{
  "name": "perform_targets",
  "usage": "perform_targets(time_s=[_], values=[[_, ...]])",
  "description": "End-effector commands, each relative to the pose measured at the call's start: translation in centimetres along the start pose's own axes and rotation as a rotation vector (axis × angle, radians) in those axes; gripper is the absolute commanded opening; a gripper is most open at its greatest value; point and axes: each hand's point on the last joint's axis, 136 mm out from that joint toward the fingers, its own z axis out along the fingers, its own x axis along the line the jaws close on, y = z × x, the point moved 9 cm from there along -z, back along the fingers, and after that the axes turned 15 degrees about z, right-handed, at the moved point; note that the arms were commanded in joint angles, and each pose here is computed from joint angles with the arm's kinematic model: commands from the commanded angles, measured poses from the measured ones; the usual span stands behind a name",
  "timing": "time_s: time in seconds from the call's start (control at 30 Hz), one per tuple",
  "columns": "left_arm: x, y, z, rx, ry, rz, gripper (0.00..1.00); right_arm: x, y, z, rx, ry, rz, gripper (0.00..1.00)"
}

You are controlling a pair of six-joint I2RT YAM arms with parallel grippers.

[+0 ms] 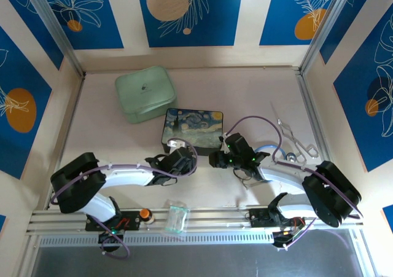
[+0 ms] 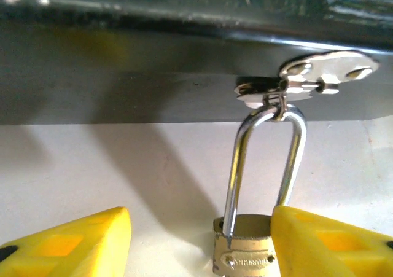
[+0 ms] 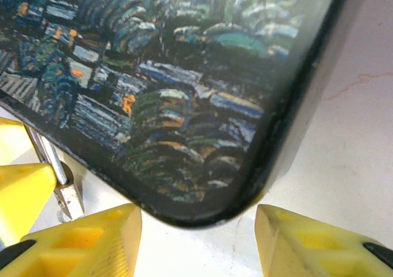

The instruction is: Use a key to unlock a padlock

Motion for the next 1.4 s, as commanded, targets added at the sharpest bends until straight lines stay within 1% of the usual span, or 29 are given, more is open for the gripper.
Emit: perform_targets(time_s=[0.0,0.1,0.23,0.57,0.77,0.9,1.07,1.2,1.37], values=[[-0.6,0.0,-0.4,-0.031,-0.061,0.003,0.67,0.2,0.3,0.3,-0.013,-0.007,0.010,0.52],[-0.9,-0.1,0.0,-0.034,-0.078,0.018,0.72,0.2,0.3,0.5,-0.007,-0.003,0.011,0.52],[-0.7,-0.6,0.3,-0.034,-0.074,0.018,0.72,0.1,0.1,0.5,-0.001,-0.001,0.013,0.52],[-1.1,-1.7,1.6,0.014,0.007,0.121,0.54,-0.4,0.0,0.1,-0.021,-0.014,0.016,0.52],[-1.2,-2.0,1.7,0.018,0.028,0.116,0.33,-0.5,0.0,-0.1,-0.024,-0.013,0.020,0.52],[-1.3,-1.8,1.1,0.014,0.055,0.132,0.24,-0.6,-0.1,-0.2,-0.028,-0.013,0.021,0.51],[-1.7,-1.7,0.9,0.028,0.075,0.155,0.24,-0.6,-0.1,-0.1,-0.029,-0.008,0.023,0.52],[-1.7,-1.7,0.8,0.030,0.069,0.147,0.27,-0.6,-0.1,-0.2,-0.030,-0.006,0.025,0.52],[-2.4,-1.6,0.3,0.005,-0.064,0.117,0.28,-0.7,-0.2,-0.3,-0.029,-0.007,0.025,0.52]])
